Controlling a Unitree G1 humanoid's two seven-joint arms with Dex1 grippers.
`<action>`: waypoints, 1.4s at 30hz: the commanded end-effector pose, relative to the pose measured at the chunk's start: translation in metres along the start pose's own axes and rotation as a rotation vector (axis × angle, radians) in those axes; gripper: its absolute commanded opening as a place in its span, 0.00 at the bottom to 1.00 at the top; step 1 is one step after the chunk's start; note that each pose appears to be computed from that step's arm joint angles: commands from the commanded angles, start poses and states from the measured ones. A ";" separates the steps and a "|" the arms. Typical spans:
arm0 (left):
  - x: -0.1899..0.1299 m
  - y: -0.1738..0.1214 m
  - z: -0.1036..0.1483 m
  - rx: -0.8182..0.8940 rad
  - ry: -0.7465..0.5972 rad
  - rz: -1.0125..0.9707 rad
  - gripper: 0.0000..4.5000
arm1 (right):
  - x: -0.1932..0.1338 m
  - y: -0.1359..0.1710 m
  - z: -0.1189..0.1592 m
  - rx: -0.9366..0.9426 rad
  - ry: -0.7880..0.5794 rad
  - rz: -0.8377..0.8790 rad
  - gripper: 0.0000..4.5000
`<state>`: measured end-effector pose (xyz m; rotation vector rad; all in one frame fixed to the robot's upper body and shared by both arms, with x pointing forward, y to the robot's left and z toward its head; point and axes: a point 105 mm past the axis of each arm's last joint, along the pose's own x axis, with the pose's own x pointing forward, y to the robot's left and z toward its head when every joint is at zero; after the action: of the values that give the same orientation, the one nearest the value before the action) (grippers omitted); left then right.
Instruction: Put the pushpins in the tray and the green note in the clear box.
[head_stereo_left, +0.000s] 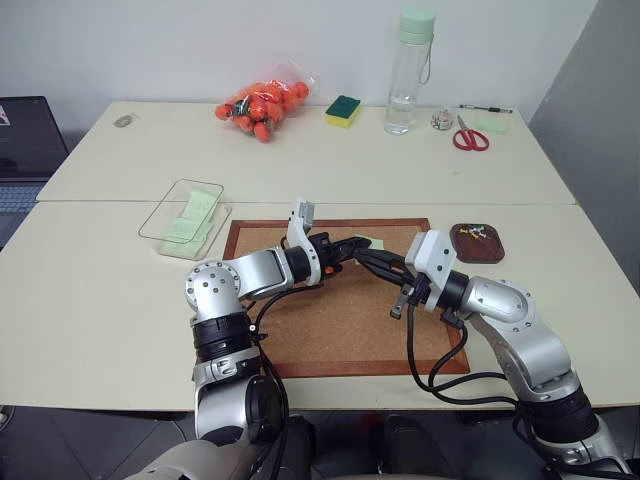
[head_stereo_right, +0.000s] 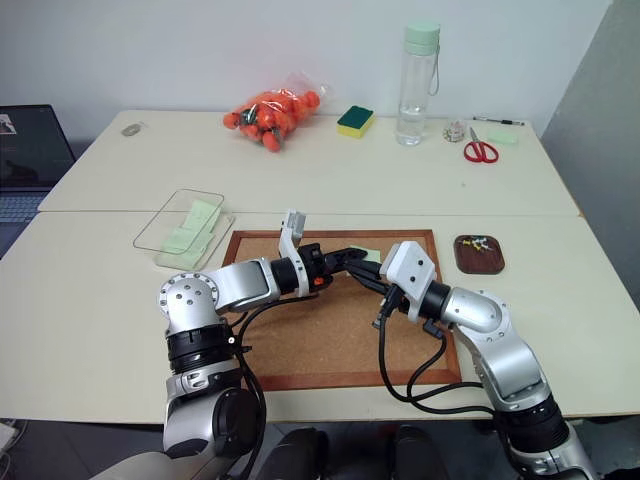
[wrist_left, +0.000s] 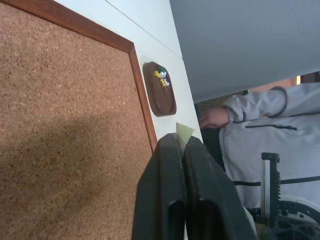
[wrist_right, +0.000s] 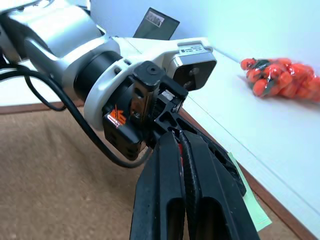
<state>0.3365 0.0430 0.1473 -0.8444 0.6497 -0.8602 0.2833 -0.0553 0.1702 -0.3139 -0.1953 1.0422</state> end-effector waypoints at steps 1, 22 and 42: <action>0.000 -0.001 -0.002 -0.015 0.013 -0.016 0.00 | 0.000 -0.003 0.020 0.012 -0.049 0.005 0.00; -0.001 0.003 0.001 0.007 0.004 0.001 0.00 | -0.002 -0.020 0.012 0.211 0.058 -0.059 0.00; -0.001 0.006 0.001 0.020 -0.001 0.007 0.00 | -0.002 -0.027 0.020 0.399 0.048 -0.107 0.00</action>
<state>0.3406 0.0471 0.1456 -0.8277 0.6370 -0.8566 0.2990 -0.0654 0.1817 0.0167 0.1006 0.9507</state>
